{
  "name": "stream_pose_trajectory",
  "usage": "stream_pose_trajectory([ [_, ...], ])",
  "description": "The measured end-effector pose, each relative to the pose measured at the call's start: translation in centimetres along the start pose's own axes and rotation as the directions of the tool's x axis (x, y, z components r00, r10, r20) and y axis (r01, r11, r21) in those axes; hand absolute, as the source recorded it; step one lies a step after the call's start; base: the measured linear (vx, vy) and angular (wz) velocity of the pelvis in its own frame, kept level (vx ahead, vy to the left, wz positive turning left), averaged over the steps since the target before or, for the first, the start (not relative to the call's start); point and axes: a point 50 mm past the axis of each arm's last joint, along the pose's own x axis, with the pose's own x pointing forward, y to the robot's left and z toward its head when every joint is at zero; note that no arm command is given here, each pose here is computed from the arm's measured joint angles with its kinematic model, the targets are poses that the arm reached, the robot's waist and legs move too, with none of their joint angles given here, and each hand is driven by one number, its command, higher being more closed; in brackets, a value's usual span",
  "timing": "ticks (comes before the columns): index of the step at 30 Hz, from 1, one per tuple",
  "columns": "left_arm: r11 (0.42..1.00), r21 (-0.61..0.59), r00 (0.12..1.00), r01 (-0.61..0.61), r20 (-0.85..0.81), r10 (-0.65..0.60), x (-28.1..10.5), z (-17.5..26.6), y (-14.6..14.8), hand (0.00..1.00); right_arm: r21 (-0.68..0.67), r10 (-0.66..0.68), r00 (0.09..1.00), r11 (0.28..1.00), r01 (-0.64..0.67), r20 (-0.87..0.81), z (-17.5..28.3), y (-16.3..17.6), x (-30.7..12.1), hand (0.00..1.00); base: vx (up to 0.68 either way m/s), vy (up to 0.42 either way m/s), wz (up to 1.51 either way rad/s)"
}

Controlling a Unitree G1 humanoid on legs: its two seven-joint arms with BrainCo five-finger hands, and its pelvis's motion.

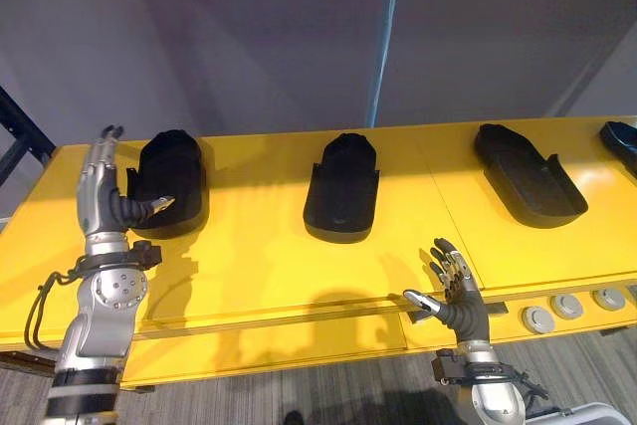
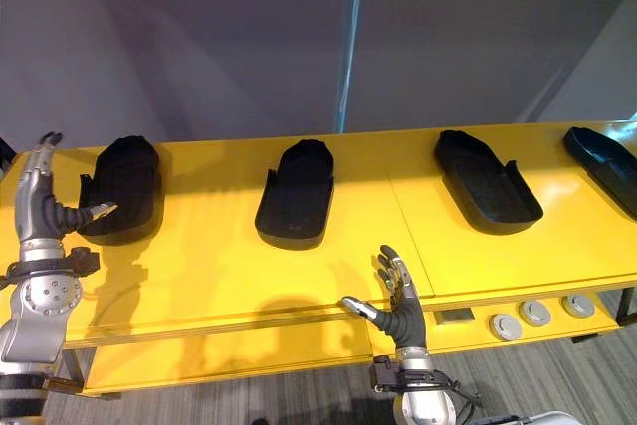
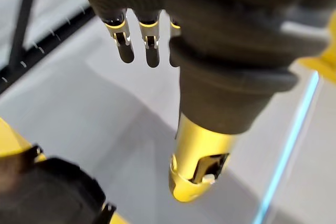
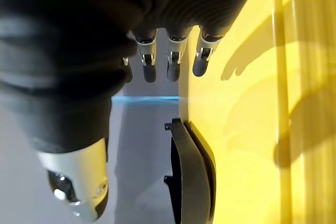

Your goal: Walk over and take plastic housings, then place them on the shelf

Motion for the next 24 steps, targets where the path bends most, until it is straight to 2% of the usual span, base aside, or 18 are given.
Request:
stream_pose_trajectory([
  [8, 0.992, 0.026, 0.991, 0.126, 0.031, -0.127, 2.8, -0.2, 1.6, 0.0, 0.002, -0.01, 1.0, 1.0, 0.01, 0.002, 0.0, -0.1, 0.0, 0.0, -0.05, -0.001, -0.06],
  [15, 0.933, 0.042, 0.933, 0.357, 0.021, -0.358, 2.9, -0.5, 2.4, 0.0, 0.0, 0.002, 1.0, 1.0, -0.002, -0.006, -0.1, -0.1, -0.2, 0.0, 0.0, 0.001, -0.01],
  [20, 0.834, 0.03, 0.834, 0.551, -0.036, -0.55, 0.5, -2.0, 2.0, 0.0, -0.002, 0.018, 0.999, 1.0, -0.018, -0.034, -0.5, -0.1, -0.7, 0.0, -0.01, 0.002, 0.01],
  [24, 0.718, 0.016, 0.717, 0.696, -0.069, -0.694, -2.0, -2.8, 1.6, 0.0, 0.0, 0.044, 0.997, 0.999, -0.044, -0.064, -1.1, 0.0, -1.2, 0.0, -0.05, 0.012, 0.07],
])
